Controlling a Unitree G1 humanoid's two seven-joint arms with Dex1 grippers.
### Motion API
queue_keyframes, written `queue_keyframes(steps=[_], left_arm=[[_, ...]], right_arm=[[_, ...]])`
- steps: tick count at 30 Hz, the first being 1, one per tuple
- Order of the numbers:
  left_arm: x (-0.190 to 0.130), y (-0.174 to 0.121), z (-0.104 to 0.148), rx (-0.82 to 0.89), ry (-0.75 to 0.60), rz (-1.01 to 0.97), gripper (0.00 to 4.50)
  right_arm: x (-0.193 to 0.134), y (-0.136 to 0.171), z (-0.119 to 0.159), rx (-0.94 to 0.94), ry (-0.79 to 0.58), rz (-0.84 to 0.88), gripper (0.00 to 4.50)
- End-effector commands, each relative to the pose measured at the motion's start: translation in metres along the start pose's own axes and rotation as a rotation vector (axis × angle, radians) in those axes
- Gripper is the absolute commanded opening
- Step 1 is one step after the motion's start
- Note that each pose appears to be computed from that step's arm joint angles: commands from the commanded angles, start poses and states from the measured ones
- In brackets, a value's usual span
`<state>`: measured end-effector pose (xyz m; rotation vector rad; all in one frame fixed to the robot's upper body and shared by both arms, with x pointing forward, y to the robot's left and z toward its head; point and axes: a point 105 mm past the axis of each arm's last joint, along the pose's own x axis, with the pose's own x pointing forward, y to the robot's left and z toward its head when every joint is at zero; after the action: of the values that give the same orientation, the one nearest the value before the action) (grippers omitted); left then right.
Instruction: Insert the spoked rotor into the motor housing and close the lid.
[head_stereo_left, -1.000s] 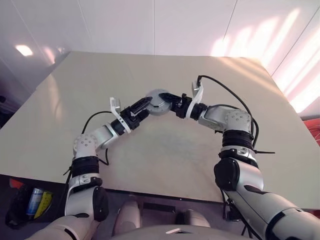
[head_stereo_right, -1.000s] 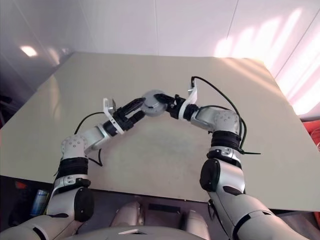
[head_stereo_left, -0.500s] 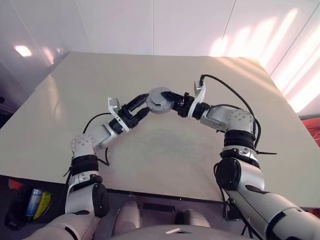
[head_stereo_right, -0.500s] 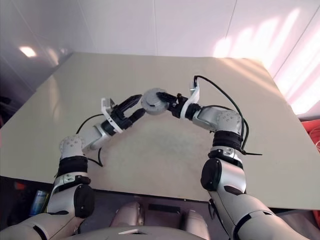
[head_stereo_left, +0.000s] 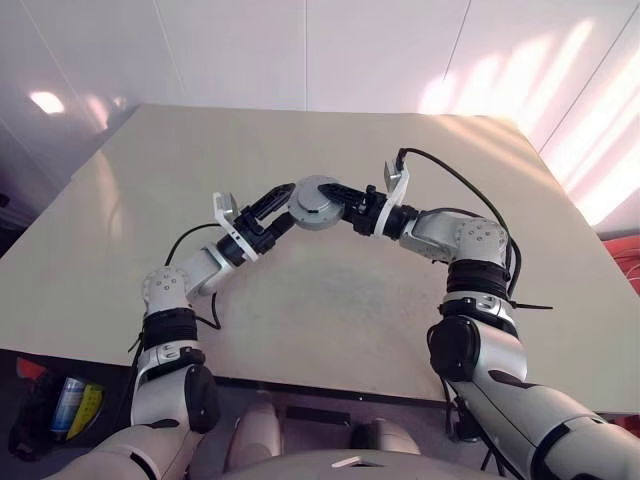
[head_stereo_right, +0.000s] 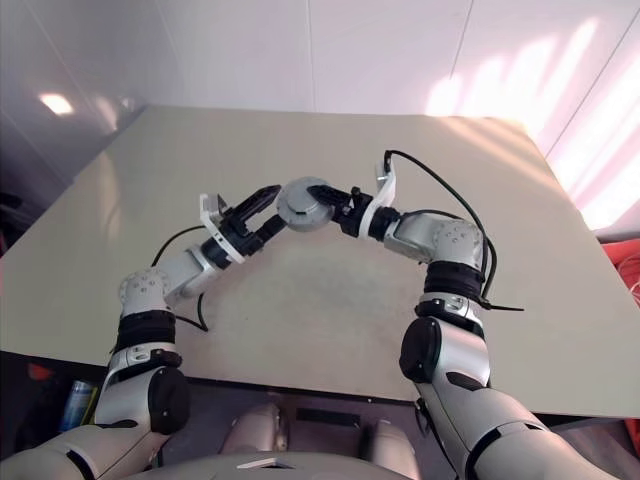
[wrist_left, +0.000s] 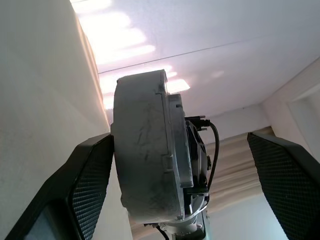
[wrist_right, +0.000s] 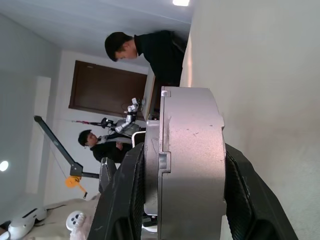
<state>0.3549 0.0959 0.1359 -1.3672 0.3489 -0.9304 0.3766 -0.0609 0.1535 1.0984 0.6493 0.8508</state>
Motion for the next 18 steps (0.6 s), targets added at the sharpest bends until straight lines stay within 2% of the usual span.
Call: queue_keyframes(steps=[1, 10, 18], left_arm=[[0.012, -0.011, -0.006, 0.029, 0.055, -0.039, 4.47], [0.013, 0.006, -0.012, 0.043, 0.091, 0.036, 4.47], [0.012, 0.005, -0.003, 0.054, 0.045, 0.014, 4.47]], right_arm=[[0.003, 0.031, 0.004, -0.051, -0.009, 0.120, 2.09], [0.003, 0.035, 0.002, -0.063, -0.003, 0.132, 2.09], [0.003, 0.033, 0.003, -0.065, -0.005, 0.125, 2.09]])
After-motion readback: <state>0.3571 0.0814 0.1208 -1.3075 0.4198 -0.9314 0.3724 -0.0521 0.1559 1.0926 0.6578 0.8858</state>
